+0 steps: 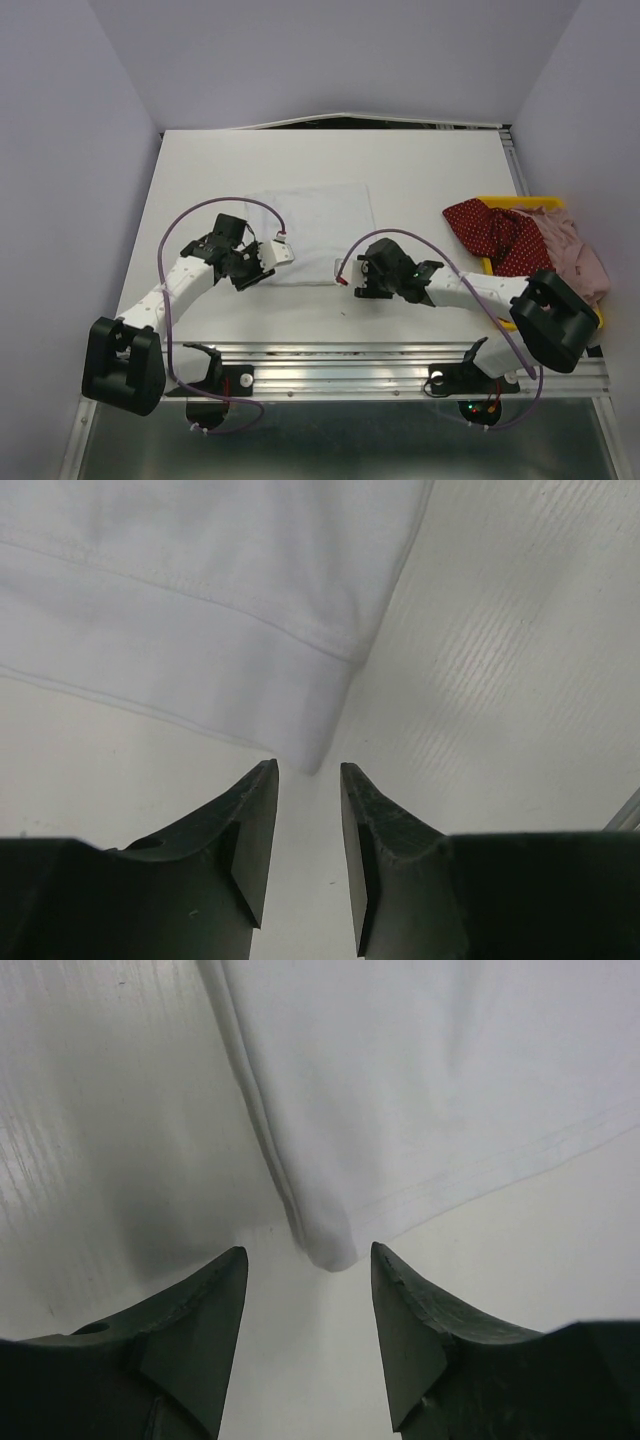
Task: Fold and stack the skirts
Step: Fold the skirt
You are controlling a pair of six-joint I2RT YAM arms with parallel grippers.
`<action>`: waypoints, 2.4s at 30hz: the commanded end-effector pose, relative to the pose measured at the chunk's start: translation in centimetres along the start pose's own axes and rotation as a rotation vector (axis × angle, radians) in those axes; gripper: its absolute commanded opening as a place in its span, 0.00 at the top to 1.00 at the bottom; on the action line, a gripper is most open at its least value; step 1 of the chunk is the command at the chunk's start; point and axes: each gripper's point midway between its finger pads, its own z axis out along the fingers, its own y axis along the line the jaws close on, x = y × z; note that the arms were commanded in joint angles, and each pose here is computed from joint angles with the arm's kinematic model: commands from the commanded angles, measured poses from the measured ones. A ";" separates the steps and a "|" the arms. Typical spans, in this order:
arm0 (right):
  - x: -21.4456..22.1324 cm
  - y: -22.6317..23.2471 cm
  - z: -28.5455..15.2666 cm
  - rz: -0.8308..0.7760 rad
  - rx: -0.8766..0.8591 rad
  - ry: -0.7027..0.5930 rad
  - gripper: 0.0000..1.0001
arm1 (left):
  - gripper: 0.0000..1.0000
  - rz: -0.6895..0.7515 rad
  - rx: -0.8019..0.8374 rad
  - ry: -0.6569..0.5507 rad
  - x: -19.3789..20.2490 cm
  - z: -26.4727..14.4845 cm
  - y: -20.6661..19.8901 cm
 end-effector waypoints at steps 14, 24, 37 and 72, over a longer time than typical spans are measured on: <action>-0.3 1.6 3.8 -0.039 -0.056 -0.042 0.79 | 0.54 0.158 0.002 0.098 3.0 2.5 0.1; -0.9 1.2 2.1 0.032 -0.065 -0.036 0.99 | 0.91 0.202 0.020 0.127 4.3 3.9 -0.5; -2.8 5.1 -4.8 0.235 -0.343 -0.043 0.99 | 1.00 0.139 -0.021 -0.044 0.5 -3.3 -3.0; -4.7 -11.0 -2.7 0.223 -0.375 -0.063 0.99 | 1.00 -0.063 -0.182 -0.093 -3.0 -6.3 9.9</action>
